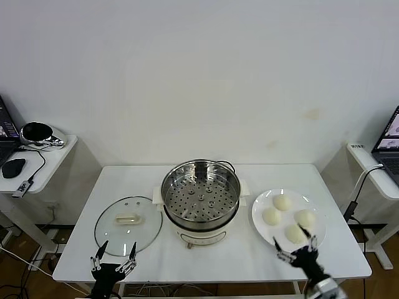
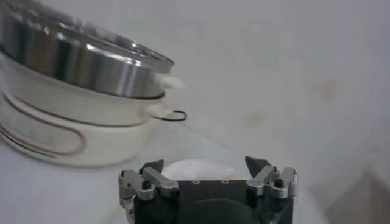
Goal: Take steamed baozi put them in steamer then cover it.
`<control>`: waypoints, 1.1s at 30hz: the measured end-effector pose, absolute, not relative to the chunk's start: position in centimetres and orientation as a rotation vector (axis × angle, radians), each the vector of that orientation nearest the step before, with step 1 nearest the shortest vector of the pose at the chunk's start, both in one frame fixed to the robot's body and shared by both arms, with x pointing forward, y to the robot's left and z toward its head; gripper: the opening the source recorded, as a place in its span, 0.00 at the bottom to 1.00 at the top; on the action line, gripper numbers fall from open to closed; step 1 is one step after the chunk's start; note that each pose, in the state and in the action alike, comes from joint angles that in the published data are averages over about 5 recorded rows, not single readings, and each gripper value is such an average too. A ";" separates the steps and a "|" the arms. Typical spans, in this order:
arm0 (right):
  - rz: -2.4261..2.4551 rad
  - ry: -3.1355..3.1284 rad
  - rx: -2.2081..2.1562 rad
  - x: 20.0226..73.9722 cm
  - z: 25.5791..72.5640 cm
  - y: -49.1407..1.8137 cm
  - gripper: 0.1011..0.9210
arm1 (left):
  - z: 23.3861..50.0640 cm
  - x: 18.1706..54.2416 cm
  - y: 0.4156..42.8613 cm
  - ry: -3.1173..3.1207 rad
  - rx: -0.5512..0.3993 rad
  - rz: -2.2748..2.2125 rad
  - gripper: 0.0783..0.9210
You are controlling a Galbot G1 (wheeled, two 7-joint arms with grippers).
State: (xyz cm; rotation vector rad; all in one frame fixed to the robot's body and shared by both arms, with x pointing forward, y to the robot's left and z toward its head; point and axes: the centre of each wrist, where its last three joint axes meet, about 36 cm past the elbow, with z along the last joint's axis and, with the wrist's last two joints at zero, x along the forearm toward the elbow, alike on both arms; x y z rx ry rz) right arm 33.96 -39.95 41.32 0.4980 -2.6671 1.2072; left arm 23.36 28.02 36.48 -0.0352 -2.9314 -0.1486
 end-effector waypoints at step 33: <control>1.541 -1.595 1.144 59.8 50.2 -42.9 0.88 | 36.9 23.2 31.0 -2.897 0.042 -0.375 0.88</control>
